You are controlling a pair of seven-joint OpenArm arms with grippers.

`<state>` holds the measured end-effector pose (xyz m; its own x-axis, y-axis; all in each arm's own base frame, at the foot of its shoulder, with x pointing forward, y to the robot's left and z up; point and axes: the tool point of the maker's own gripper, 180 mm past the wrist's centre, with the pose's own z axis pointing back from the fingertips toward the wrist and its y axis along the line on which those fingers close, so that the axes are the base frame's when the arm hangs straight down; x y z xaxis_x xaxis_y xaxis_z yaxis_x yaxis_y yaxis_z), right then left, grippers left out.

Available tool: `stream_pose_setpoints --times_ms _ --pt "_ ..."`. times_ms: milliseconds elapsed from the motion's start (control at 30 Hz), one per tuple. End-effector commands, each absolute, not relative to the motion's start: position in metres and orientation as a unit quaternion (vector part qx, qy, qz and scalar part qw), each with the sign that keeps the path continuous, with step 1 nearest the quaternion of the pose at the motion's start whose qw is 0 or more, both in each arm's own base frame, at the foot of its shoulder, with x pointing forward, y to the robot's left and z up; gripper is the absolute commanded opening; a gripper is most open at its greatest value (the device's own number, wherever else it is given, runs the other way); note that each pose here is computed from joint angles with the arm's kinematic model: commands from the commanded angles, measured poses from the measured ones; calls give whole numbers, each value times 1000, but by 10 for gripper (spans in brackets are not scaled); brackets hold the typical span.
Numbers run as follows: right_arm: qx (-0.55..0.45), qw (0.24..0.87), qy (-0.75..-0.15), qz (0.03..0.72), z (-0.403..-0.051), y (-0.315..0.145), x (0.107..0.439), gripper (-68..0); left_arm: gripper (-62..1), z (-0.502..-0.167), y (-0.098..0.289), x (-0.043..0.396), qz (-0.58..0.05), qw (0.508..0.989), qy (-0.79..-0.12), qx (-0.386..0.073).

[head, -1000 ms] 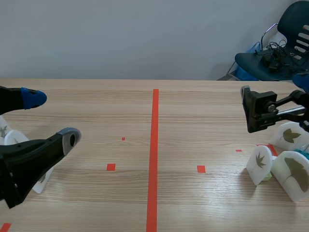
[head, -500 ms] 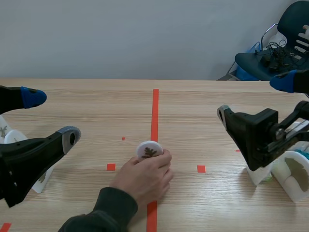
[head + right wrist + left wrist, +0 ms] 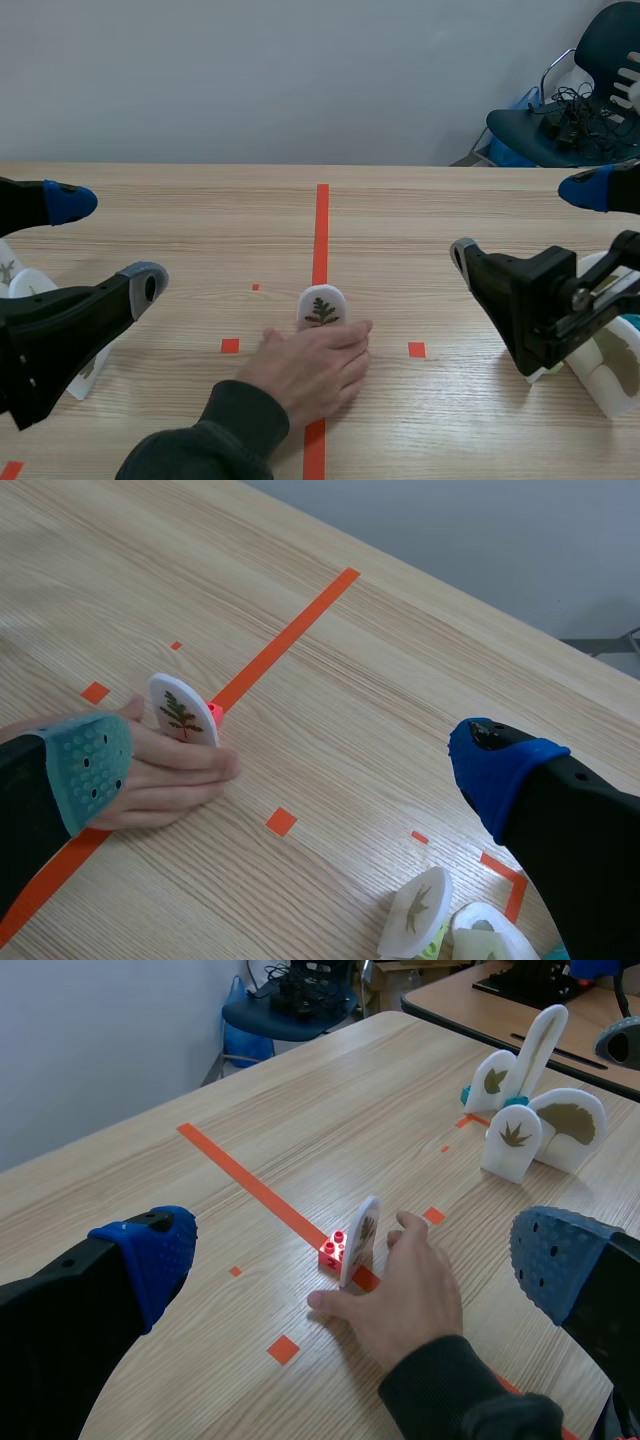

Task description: Do the leaf sorting experiment

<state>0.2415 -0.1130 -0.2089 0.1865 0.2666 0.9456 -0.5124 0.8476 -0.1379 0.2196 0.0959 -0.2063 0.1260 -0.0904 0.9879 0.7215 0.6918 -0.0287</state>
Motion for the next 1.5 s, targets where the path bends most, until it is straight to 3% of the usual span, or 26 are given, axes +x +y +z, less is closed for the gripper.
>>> stream_pose_setpoints --times_ms 0,367,767,1300,1467 --pt "103 754 -598 253 -201 -115 246 4 14 -199 88 218 -291 690 -602 -276" --pt "102 755 -596 253 -202 -115 246 4 14 -242 44 206 -338 693 -555 -312" --pt "98 756 -596 253 -202 -116 246 4 14 -315 8 259 -323 699 -569 -287" --pt "98 757 -595 253 -203 -116 246 4 14 -358 -51 303 -339 686 -597 -239" --pt "97 764 -588 248 -207 -117 246 4 -218 -359 -46 307 -335 687 -606 -221"
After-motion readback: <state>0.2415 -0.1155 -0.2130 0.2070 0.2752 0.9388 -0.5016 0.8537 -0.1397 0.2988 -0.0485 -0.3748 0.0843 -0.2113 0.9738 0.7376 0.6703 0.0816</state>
